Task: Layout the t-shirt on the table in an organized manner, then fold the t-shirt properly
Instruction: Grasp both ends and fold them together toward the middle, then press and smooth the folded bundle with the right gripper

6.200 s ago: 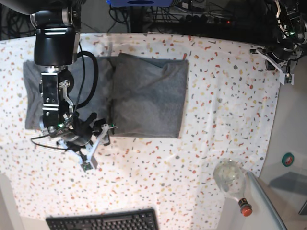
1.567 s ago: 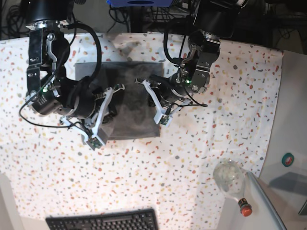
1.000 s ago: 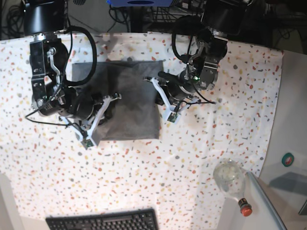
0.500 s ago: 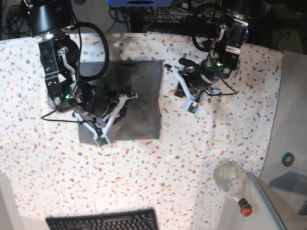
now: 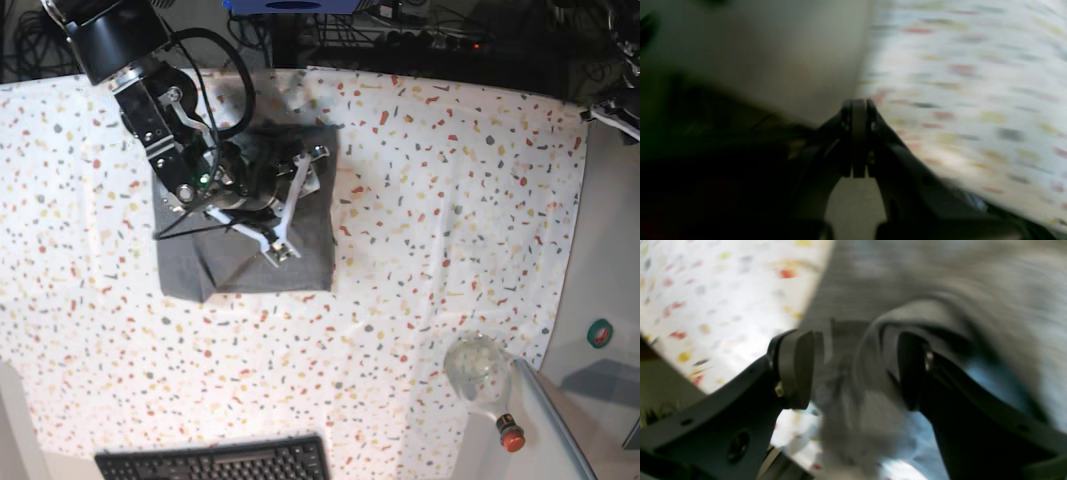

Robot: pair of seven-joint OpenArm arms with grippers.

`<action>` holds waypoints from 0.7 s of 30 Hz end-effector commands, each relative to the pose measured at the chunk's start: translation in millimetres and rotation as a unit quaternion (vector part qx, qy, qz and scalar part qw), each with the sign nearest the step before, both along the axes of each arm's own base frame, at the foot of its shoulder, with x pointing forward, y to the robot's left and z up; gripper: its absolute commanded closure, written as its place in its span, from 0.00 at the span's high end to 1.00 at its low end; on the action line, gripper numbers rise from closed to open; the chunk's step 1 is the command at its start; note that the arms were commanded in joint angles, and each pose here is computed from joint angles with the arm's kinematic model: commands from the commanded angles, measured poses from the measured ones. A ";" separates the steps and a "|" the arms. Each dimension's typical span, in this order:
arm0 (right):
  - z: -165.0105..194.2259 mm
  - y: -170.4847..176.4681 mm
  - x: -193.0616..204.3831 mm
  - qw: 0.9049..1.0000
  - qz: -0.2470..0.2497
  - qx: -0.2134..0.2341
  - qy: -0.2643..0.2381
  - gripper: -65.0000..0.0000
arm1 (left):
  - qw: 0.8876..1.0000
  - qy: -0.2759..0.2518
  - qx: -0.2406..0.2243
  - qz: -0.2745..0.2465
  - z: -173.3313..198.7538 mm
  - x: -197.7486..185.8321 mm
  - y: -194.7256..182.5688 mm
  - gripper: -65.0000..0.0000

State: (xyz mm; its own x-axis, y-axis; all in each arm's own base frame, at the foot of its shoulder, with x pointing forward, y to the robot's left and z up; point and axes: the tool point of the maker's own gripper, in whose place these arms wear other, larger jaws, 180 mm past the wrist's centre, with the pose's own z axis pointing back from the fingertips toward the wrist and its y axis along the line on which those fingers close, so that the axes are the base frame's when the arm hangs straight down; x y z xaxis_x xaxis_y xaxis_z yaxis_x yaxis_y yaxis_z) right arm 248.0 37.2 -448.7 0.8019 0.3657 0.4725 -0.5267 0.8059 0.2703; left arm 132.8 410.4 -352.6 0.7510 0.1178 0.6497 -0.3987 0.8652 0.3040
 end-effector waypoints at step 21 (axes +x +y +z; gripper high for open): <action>90.1 -124.8 47.5 0.966 -0.187 -0.056 -0.169 0.00 | 0.998 0.011 -0.017 0.058 -19.0 -23.4 30.1 0.00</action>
